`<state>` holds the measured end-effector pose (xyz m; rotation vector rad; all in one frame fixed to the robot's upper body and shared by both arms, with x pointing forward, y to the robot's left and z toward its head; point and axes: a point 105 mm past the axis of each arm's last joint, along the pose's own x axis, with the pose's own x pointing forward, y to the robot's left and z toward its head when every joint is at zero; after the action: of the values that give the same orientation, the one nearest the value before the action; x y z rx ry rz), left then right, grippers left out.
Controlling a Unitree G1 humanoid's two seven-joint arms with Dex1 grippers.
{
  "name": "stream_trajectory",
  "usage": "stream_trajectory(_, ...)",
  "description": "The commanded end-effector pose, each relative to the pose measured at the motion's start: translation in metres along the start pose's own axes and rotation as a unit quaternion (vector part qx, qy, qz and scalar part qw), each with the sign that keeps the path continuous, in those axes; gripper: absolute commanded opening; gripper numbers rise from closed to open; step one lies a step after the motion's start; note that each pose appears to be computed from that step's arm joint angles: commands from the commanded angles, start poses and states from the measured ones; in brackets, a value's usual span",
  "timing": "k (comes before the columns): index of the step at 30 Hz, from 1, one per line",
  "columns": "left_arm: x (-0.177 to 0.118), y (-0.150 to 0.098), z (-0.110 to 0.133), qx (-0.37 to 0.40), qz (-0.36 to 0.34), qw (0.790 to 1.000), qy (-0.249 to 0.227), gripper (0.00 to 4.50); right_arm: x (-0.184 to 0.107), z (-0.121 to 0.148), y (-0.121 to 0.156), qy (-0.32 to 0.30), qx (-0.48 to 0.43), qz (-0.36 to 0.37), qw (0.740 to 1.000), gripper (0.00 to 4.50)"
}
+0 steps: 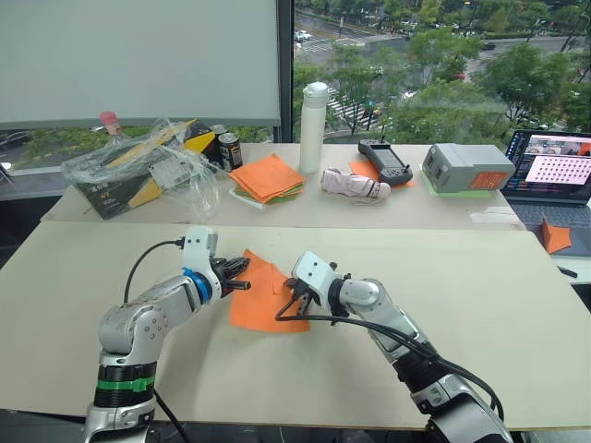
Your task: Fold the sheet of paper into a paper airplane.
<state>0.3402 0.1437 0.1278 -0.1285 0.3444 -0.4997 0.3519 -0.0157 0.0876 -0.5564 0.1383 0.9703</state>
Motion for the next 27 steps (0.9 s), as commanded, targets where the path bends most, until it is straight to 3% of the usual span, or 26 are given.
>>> stream_trajectory(1,-0.002,-0.012,0.004,0.058,-0.014,0.998,-0.007,0.03,0.002,-0.013,0.007,0.023,0.006,0.005,1.0,0.0)
stream_trajectory(5,-0.001,-0.025,-0.003,0.144,-0.034,0.989,0.009,0.03,0.002,-0.014,0.007,0.023,0.007,0.003,1.0,0.0)
stream_trajectory(15,0.006,-0.05,-0.017,0.268,-0.083,0.959,0.039,0.03,0.002,-0.013,0.006,0.023,0.009,0.0,1.0,0.0)
stream_trajectory(27,0.013,-0.043,-0.031,0.443,-0.085,0.888,0.086,0.03,0.001,-0.013,0.006,0.022,0.012,-0.002,1.0,0.0)
